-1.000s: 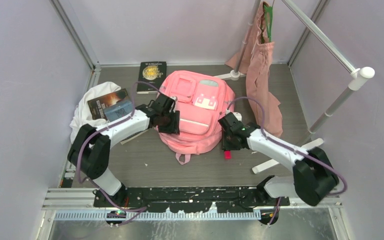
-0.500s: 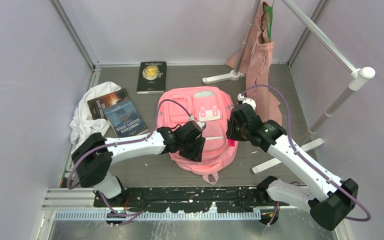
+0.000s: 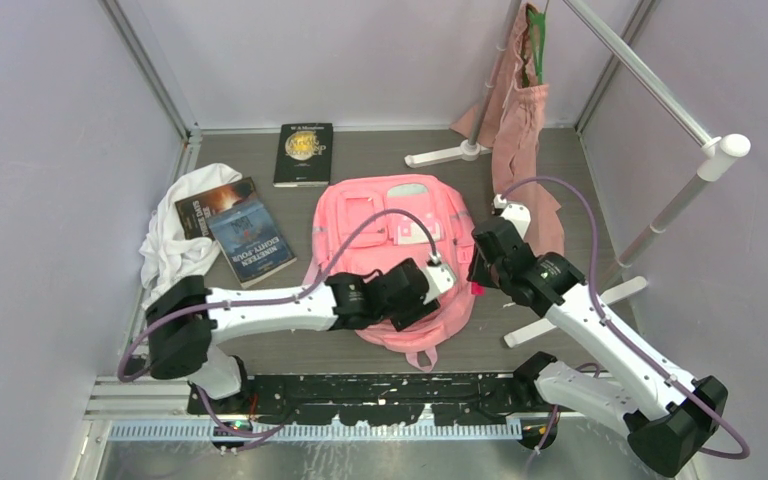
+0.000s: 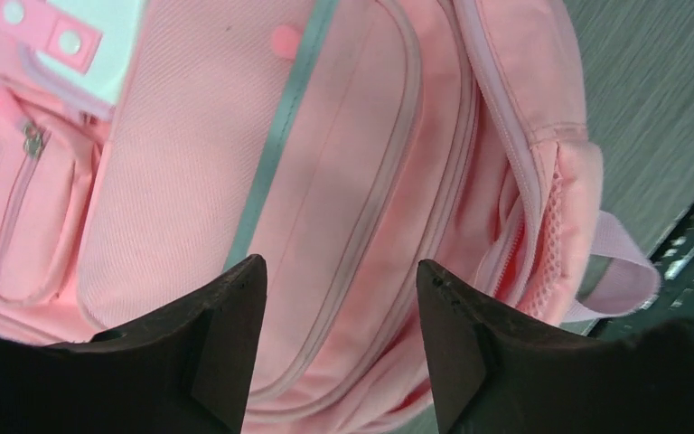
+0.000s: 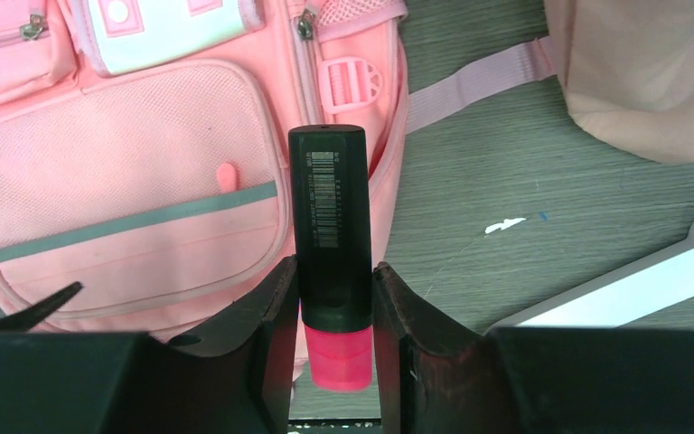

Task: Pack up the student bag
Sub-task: Place the stationery in the student bag.

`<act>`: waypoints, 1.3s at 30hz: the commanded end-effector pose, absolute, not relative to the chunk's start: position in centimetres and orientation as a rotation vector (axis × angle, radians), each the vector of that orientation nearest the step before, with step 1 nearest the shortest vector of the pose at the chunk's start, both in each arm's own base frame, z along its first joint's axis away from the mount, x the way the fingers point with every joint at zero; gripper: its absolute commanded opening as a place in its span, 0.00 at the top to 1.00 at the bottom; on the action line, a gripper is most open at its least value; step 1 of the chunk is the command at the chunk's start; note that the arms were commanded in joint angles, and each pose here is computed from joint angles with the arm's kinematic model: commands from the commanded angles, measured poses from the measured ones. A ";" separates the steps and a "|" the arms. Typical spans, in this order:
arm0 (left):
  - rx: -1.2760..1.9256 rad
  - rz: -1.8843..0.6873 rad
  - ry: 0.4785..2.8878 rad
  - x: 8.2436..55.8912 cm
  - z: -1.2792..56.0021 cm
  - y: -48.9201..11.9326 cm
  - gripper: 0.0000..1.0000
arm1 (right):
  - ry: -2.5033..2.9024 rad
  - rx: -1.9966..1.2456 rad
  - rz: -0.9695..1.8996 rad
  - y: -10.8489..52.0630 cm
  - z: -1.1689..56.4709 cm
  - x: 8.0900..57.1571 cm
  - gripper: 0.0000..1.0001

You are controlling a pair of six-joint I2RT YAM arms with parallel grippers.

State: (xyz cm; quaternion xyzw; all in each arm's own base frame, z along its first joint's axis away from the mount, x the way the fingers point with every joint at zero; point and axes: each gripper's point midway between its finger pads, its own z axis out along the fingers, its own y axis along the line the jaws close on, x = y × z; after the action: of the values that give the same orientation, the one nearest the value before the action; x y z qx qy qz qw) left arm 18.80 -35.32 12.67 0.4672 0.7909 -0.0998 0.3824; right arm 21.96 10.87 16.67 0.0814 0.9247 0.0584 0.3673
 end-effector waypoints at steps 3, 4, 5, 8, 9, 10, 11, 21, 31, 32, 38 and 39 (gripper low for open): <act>1.283 -0.005 1.846 22.1 11.3 -36.7 0.40 | 2.304 0.254 0.126 10.2 18.0 22.8 0.99; 1.276 0.021 1.842 22.5 11.0 -36.8 0.42 | 2.306 0.252 0.124 10.3 18.0 22.9 0.99; 1.260 0.046 1.843 22.9 10.9 -36.8 0.43 | 2.306 0.252 0.118 10.3 18.0 23.0 0.99; 1.212 0.111 1.839 23.8 11.0 -36.7 0.49 | 2.304 0.249 0.109 10.2 18.0 23.1 0.99; 1.199 0.112 1.839 24.0 11.3 -36.7 0.50 | 2.305 0.249 0.112 10.3 18.0 23.1 0.99; 1.187 0.106 1.838 24.0 11.6 -36.8 0.52 | 2.307 0.244 0.113 10.4 17.9 23.1 0.99; 1.177 0.094 1.835 24.0 12.0 -36.8 0.54 | 2.307 0.245 0.114 10.4 17.8 23.1 0.99; 1.076 0.017 1.843 24.9 15.1 -36.6 1.00 | 2.322 0.249 0.145 11.1 17.3 23.3 0.99; 0.701 -0.569 2.067 28.1 19.8 -35.2 1.00 | 2.356 0.377 0.496 15.9 15.3 22.7 0.99; 0.667 -0.608 2.067 28.3 20.3 -35.1 1.00 | 2.359 0.398 0.528 16.4 15.1 22.7 0.99; 0.590 -0.835 2.053 28.3 23.1 -35.8 1.00 | 2.267 0.535 0.772 20.2 16.3 24.5 0.99; 0.594 -0.840 2.052 28.3 23.4 -35.9 1.00 | 2.247 0.544 0.810 20.8 16.8 24.9 0.99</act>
State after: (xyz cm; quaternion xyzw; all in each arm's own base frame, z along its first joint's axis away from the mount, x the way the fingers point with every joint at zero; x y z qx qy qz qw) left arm 29.00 -32.79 17.07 0.2622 0.8572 -0.2169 0.3865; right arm 22.21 16.67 12.86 0.1671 0.9133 0.1987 0.3139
